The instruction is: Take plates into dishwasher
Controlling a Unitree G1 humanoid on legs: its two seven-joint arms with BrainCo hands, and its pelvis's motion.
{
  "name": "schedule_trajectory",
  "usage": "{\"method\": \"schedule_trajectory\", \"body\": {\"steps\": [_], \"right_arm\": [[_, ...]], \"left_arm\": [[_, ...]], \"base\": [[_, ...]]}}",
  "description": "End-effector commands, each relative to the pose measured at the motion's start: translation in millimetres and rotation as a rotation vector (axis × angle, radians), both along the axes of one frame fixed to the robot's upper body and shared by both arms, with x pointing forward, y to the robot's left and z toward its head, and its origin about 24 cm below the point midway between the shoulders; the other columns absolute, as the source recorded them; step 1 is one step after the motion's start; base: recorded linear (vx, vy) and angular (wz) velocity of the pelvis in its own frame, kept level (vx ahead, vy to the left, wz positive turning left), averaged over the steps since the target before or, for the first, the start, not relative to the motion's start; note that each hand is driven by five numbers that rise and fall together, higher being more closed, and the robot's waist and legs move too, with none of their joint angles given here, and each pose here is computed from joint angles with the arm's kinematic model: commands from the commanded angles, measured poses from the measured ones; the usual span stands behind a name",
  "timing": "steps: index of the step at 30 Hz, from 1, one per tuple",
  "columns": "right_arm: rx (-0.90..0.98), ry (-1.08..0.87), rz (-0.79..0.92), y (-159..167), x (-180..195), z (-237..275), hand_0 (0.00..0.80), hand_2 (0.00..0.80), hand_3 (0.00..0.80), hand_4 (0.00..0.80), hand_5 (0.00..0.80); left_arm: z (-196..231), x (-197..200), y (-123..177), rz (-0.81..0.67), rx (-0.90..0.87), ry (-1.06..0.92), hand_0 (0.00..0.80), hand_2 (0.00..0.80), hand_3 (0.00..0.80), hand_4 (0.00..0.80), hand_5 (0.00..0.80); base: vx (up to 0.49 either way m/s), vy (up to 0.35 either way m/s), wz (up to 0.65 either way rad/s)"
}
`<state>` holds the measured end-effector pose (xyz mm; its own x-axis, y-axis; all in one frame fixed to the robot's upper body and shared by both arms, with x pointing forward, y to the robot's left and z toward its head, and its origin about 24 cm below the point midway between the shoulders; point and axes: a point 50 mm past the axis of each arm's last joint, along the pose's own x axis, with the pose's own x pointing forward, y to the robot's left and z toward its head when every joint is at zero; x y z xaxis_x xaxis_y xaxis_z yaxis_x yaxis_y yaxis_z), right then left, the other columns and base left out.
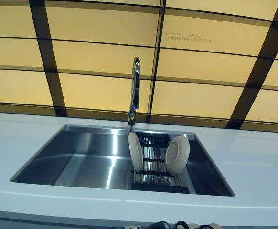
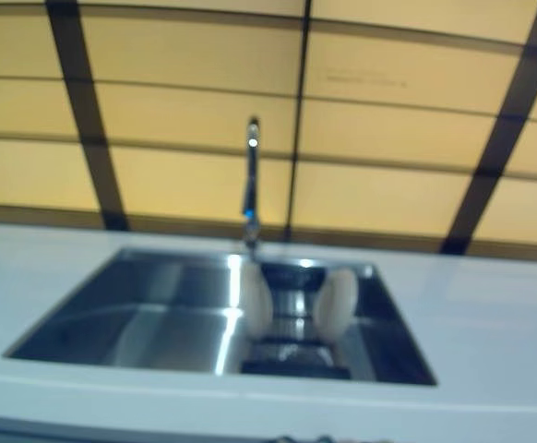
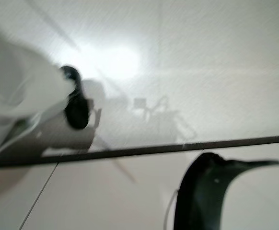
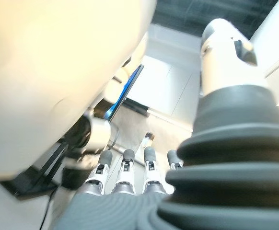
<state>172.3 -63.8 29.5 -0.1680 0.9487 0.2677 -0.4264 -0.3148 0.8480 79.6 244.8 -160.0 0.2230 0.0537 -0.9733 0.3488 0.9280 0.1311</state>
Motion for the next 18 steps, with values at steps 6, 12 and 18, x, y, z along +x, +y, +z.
{"method": "schedule_trajectory", "body": {"steps": [6,12,18], "right_arm": [[0.23,0.009,0.171,32,-5,56,0.0,0.0,0.0,0.0,0.0],[0.277,-0.019,0.186,38,-9,73,0.0,0.0,0.0,0.0,0.0],[0.312,-0.049,0.153,42,-7,91,0.0,0.0,0.0,0.0,0.0]], "left_arm": [[-3,4,-6,-0.026,0.006,0.02,0.0,0.0,0.0,0.0,0.0],[-3,6,-7,-0.022,0.007,0.018,0.0,0.0,0.0,0.0,0.0],[-3,6,-8,-0.022,0.009,0.02,0.0,0.0,0.0,0.0,0.0]], "base": [[0.0,0.0,0.0],[0.002,-0.005,-0.04],[0.003,-0.003,-0.02]]}}
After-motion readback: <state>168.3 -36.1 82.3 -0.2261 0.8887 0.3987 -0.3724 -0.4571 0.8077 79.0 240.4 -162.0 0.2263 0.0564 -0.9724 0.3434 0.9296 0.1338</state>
